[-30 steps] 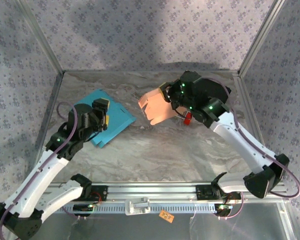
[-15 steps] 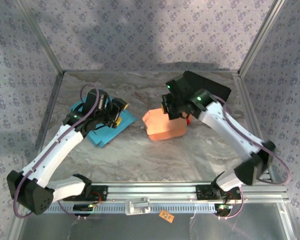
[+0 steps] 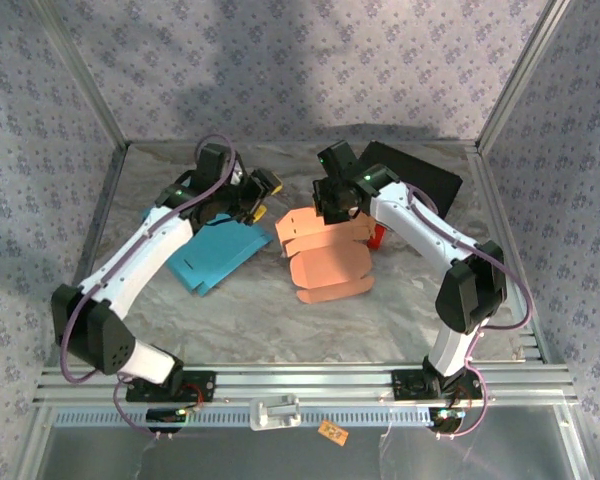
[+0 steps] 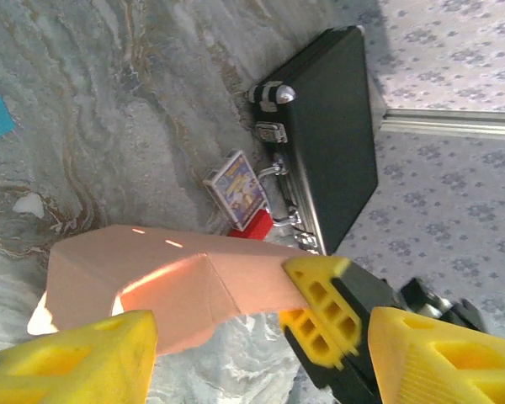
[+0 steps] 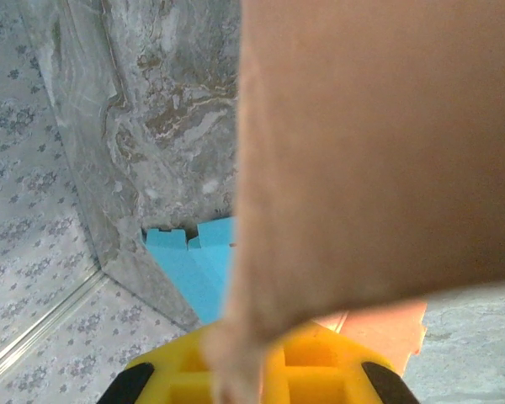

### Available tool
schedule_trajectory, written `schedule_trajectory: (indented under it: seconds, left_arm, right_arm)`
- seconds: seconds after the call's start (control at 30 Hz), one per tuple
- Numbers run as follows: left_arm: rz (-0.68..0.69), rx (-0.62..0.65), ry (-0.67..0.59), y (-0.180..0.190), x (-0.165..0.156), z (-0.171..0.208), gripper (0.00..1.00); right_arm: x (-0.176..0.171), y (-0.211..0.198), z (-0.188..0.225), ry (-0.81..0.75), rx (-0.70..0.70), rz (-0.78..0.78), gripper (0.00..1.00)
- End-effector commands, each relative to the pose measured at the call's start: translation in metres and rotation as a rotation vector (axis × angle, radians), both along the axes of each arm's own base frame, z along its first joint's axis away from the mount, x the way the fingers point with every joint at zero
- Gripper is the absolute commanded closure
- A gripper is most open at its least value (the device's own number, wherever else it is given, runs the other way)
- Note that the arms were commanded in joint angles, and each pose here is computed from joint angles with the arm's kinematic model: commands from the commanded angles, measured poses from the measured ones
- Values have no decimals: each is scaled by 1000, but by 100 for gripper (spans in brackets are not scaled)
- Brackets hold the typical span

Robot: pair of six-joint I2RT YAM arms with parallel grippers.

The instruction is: Fold the paper box

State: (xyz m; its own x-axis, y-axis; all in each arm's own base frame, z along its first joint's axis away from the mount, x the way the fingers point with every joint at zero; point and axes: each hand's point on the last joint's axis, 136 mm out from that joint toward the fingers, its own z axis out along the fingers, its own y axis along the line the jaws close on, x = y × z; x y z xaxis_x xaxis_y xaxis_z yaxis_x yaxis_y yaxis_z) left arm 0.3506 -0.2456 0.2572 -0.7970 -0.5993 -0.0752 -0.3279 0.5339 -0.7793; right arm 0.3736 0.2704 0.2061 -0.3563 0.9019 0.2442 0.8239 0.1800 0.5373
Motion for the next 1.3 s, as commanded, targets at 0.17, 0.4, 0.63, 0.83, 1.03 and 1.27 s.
schedule_trajectory:
  seconds: [0.17, 0.4, 0.63, 0.83, 1.03, 1.27]
  left_arm:
    - [-76, -55, 20, -40, 3, -10, 34]
    - [-98, -57, 51, -58, -5, -24, 36]
    - [-103, -86, 33, -68, 8, -21, 43]
    - [-62, 23, 0, -18, -5, -15, 39]
    - [-9, 148, -4, 54, -27, -43, 36]
    - [-78, 299, -45, 84, -44, -77, 43]
  right_arm:
    - [-5, -1, 2, -5, 9, 7, 100]
    - [-7, 1, 0, -13, 35, 10, 100]
    - [-11, 4, 0, -25, 56, 21, 100]
    - [-34, -3, -16, 5, 60, 13, 100]
    - [-37, 9, -27, -80, 79, 16, 100]
    - [-28, 27, -43, -208, 90, 141, 100]
